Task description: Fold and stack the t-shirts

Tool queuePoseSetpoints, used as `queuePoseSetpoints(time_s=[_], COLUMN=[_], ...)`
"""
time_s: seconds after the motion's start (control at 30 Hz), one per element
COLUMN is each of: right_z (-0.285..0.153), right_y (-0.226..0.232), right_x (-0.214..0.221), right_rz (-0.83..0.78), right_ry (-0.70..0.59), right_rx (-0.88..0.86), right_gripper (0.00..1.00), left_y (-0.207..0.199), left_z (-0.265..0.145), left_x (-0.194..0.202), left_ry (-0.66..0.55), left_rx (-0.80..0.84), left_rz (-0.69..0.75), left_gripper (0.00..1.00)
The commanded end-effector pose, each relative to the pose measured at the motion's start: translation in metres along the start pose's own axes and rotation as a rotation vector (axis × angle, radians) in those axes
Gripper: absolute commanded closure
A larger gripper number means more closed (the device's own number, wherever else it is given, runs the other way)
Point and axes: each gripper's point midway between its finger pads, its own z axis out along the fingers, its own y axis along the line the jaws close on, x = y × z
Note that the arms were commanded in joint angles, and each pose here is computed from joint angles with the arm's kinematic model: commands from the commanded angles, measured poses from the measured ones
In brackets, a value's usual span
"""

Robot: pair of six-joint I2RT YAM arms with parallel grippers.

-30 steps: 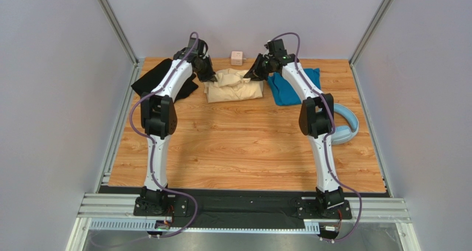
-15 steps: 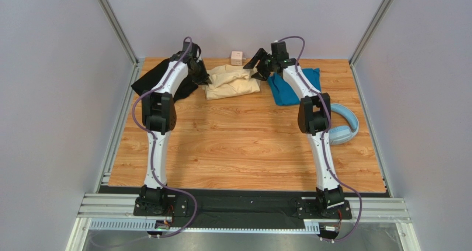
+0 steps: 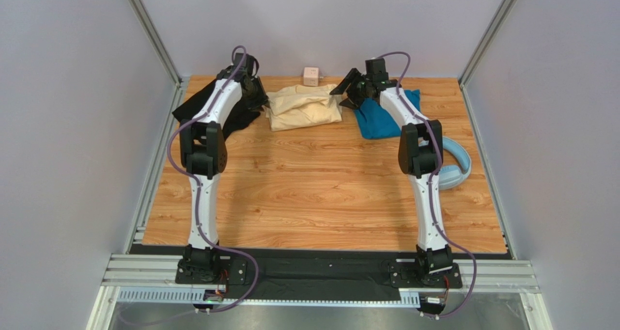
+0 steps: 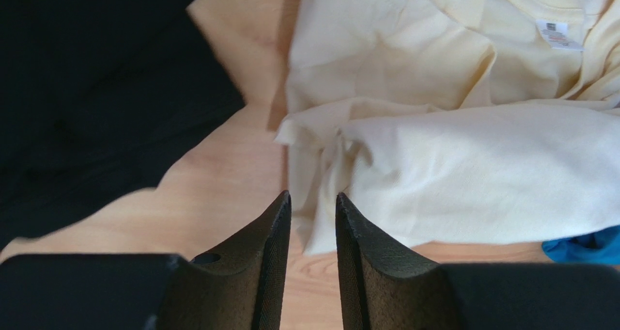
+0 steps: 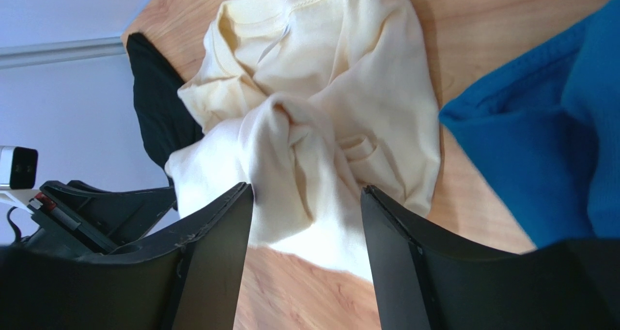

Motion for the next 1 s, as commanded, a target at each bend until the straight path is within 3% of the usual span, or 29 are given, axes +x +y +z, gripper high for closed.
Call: queuePoseSetpoints(time_s=[0.0,0.03,0.1,0.13,0.17,0.27,0.4,0.43,0.6,0.67,0.83,0.97], right_z=[-0.065,-0.07,-0.081,-0.083,-0.086,-0.082,-0.064,-0.047,-0.021,-0.008,0.024,0.035], right_y=[0.084,0.088,0.099,0.106,0.111,0.121,0.131,0.115,0.101,0.089,0.045,0.02], right_x=[-0.007,-0.004,0.004,0.013,0.016,0.03,0.042,0.051,0.063,0.069,0.083,0.075], right_rz=[-0.181,-0.199,-0.243,-0.263,-0.283,-0.308,-0.306,-0.285,-0.3,-0.294,-0.243,-0.247], right_ry=[-0.071,-0.072,-0.069,-0.049,-0.047,-0.018,0.046,0.088,0.101,0.117,0.167,0.111], right_rx=[-0.153,-0.157,-0.175,-0.194,-0.202,-0.224,-0.252,-0.217,-0.18,-0.161,-0.08,0.011], right_gripper=[0.38,0.37,0.37,0.37,0.37,0.39,0.42,0.42,0.42,0.42,0.42,0.43], left_y=[0.013,0.003,-0.004,-0.026,-0.041,-0.07,-0.093,-0.094,-0.098,-0.1,-0.083,-0.058], left_z=[-0.071,-0.093,-0.09,-0.104,-0.106,-0.098,-0.067,-0.05,-0.018,-0.013,0.008,0.019], left_x=[-0.021,-0.031,-0.008,-0.019,-0.009,0.002,0.023,0.032,0.038,0.034,0.045,0.065], left_ry=[-0.137,-0.197,-0.151,-0.213,-0.181,-0.146,-0.029,0.008,0.049,0.042,0.083,0.137], left_rx=[-0.069,-0.03,0.06,0.167,0.256,0.317,0.341,0.336,0.34,0.337,0.271,0.184], left_rz=[-0.035,-0.045,-0.04,-0.02,0.001,0.093,0.165,0.163,0.167,0.167,0.151,0.155], left_gripper=[0.65,0.65,0.65,0.67,0.71,0.75,0.77,0.77,0.78,0.84,0.86,0.86])
